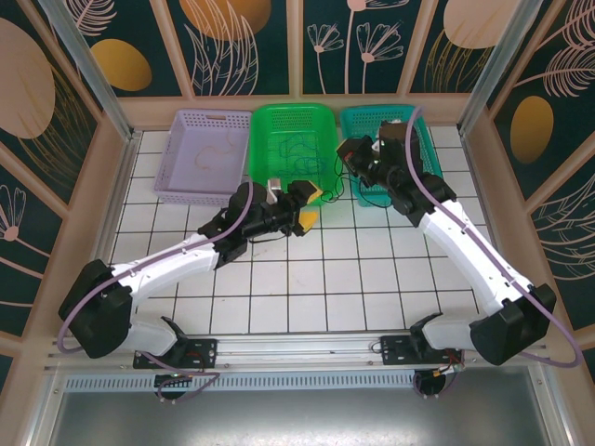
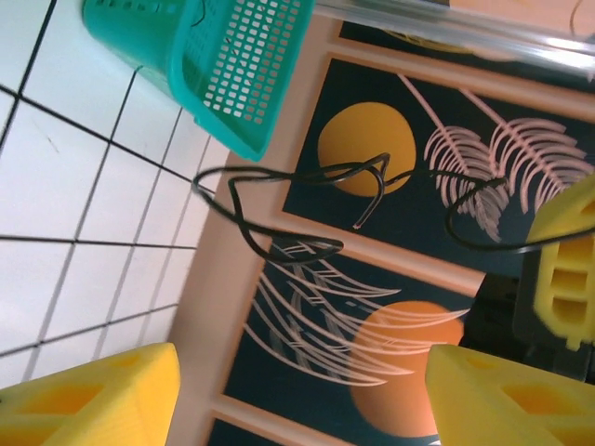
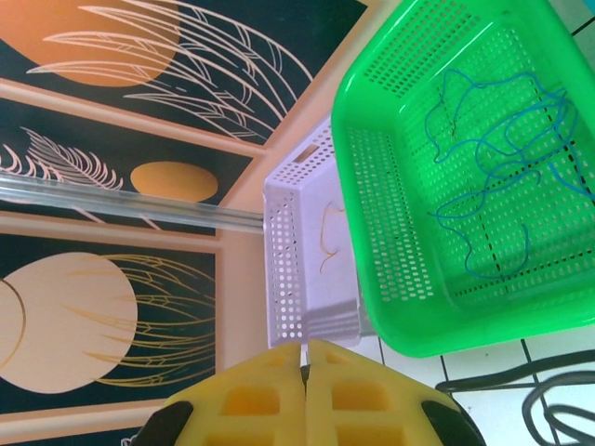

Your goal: Untangle the cables

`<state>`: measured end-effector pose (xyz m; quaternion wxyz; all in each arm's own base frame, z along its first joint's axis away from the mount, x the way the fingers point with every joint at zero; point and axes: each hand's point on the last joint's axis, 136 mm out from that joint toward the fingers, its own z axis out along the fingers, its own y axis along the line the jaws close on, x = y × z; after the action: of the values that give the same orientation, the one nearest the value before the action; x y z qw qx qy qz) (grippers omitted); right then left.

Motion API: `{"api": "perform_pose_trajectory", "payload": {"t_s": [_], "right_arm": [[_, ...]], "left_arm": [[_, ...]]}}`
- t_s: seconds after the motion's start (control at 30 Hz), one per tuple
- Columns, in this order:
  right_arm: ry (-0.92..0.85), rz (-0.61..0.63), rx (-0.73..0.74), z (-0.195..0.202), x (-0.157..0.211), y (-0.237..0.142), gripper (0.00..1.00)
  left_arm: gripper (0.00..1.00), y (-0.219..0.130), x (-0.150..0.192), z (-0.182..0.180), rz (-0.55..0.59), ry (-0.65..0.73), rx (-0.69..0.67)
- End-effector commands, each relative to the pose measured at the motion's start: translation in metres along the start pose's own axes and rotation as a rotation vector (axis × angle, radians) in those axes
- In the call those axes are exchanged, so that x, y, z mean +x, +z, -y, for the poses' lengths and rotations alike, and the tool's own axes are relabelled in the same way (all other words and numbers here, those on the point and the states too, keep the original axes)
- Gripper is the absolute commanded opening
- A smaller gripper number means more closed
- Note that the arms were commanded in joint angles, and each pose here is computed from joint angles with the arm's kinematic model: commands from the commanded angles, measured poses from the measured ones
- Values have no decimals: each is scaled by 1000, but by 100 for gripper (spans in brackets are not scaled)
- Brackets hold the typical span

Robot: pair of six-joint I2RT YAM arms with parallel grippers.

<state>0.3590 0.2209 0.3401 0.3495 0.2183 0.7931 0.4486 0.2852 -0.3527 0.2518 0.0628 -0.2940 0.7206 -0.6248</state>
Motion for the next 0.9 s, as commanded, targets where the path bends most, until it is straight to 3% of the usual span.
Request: {"api": "perform_pose_trajectory", "payload": {"t_s": [0.0,0.3,0.57,0.67,0.77,0.87], "right_arm": [[5,-9,-59,-10,3,-4,0],[14,-29,-83,-13,11,-8,0],[35,-60,-84,-10,25,-16,0],[43,-60,-83,-7,27,-20,0],[40,-41,-74,-6,22,-23,0],[40,-5,-73,-7,4,-26,0]], "left_arm": [[72,0,4,21,-35,-190,94],[71,18,3,3,-65,-235,31],[51,31,-14,-10,-23,-244,22],[33,36,-16,-13,-25,-219,14],[1,35,-16,-17,-25,-162,-7],[0,28,-15,-26,-19,-45,-78]]}}
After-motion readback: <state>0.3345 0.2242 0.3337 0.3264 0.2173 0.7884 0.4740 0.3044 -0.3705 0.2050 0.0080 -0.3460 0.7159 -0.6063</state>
